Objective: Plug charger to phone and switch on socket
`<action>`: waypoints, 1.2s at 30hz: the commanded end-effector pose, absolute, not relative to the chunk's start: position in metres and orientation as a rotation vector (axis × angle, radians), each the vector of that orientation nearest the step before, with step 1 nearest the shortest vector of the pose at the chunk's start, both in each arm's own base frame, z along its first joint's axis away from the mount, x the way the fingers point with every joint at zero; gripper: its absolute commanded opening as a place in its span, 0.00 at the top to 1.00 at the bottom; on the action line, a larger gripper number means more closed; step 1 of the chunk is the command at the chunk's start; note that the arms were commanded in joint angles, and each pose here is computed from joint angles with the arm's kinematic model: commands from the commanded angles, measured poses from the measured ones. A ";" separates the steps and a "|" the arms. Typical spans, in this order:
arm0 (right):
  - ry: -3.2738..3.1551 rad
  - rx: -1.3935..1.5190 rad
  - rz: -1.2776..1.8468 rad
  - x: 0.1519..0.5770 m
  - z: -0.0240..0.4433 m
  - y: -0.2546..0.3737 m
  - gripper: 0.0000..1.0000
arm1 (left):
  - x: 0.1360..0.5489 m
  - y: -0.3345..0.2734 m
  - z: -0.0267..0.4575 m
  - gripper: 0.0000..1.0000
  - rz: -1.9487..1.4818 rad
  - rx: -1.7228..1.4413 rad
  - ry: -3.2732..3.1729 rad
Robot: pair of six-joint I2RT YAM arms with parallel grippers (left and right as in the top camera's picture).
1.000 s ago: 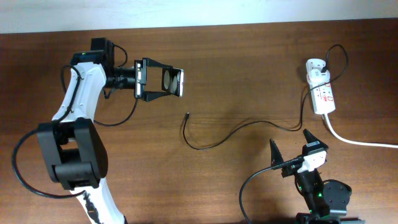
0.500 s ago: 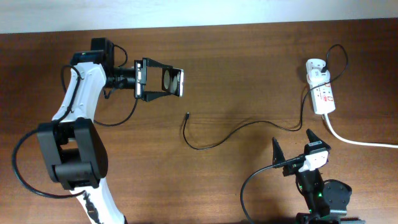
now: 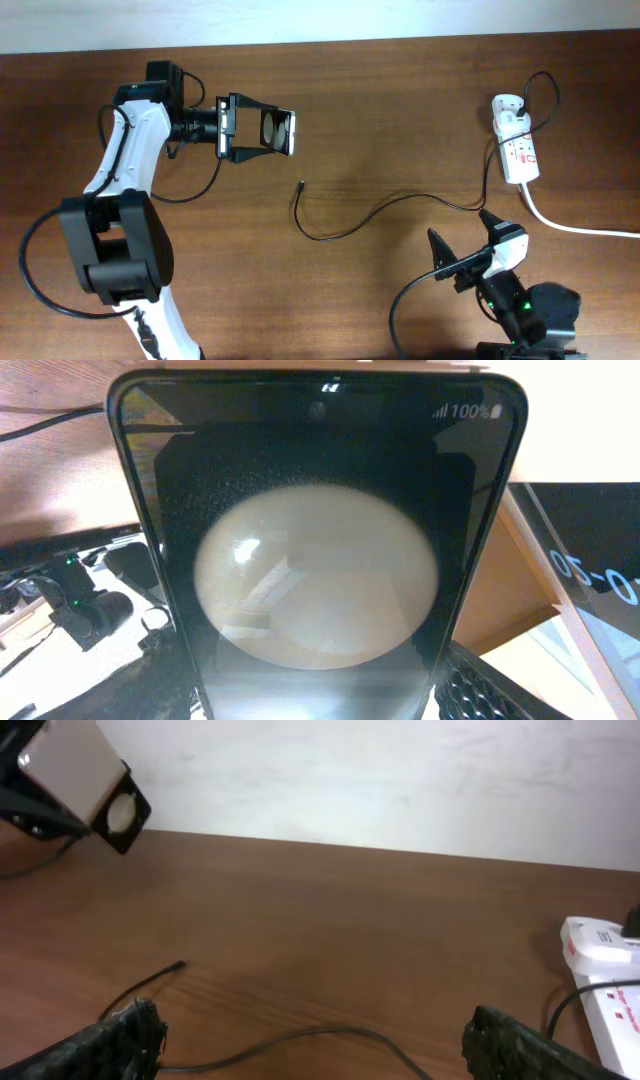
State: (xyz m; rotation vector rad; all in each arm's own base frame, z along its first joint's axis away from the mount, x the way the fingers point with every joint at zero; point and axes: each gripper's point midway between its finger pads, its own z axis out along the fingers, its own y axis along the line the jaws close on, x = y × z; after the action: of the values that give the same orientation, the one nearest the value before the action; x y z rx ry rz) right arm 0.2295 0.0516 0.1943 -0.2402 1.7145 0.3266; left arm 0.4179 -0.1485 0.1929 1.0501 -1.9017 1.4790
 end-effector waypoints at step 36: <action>2.293 -0.199 0.698 0.290 0.328 0.071 0.01 | 0.402 -0.196 0.194 1.00 1.398 0.934 -1.968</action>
State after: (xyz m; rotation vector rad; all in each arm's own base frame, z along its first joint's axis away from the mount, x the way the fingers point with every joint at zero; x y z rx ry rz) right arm 0.2847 0.0690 0.3157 -0.1777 2.3131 0.6926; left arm 0.3984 -0.1941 0.1822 0.9533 -1.9884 1.3626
